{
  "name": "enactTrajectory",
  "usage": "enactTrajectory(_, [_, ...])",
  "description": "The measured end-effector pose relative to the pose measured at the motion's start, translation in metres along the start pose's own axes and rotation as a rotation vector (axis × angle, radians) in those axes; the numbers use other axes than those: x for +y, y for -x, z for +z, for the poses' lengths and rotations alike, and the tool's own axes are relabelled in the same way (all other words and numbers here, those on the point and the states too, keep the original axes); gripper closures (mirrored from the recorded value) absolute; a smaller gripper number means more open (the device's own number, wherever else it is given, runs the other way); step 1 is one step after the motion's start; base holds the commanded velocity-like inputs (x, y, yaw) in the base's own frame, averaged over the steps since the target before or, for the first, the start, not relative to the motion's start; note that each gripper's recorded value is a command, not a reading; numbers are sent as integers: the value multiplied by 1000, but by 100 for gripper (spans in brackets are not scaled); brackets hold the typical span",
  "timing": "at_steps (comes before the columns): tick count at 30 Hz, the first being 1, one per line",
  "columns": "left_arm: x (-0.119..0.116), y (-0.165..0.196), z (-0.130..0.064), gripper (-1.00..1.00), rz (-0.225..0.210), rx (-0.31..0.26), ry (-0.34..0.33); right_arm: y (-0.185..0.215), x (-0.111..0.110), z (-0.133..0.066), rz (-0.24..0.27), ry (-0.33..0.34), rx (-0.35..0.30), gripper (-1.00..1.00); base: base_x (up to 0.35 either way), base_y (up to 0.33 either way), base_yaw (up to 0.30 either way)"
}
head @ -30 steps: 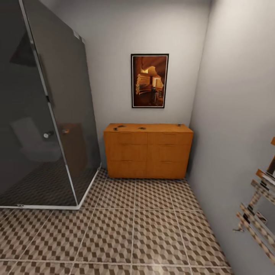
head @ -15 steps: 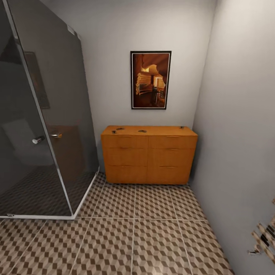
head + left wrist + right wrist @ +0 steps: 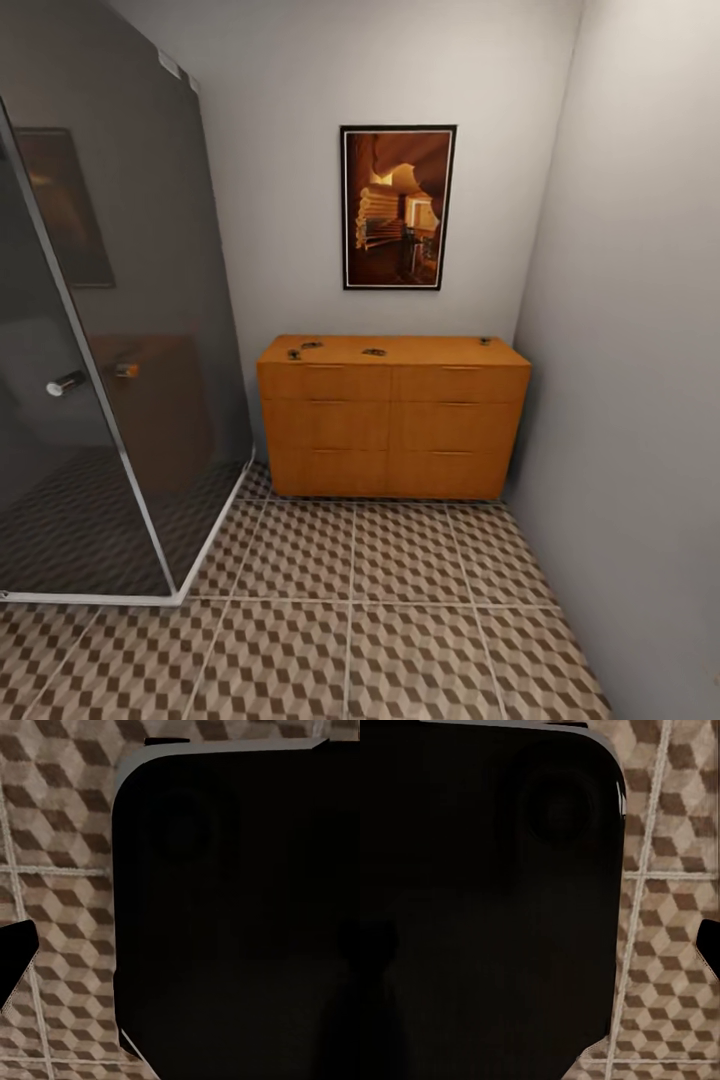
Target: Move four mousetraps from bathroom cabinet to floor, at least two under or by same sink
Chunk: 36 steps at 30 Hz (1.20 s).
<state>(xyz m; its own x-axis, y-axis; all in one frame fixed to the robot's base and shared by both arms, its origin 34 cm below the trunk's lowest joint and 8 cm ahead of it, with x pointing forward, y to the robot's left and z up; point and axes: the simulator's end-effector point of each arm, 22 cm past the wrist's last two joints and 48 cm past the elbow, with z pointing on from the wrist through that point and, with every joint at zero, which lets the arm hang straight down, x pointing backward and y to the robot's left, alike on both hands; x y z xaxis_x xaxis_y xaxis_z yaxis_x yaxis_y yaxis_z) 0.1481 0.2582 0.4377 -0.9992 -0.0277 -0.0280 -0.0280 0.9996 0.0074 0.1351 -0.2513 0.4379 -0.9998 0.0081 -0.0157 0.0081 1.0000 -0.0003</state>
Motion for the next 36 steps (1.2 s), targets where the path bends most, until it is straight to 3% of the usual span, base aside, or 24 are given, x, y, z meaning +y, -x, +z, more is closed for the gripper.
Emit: enactTrajectory(36, [0,1,0,-100,-1,-5,1,0,-2,0,6,-3,-1,-100,322,0,-21])
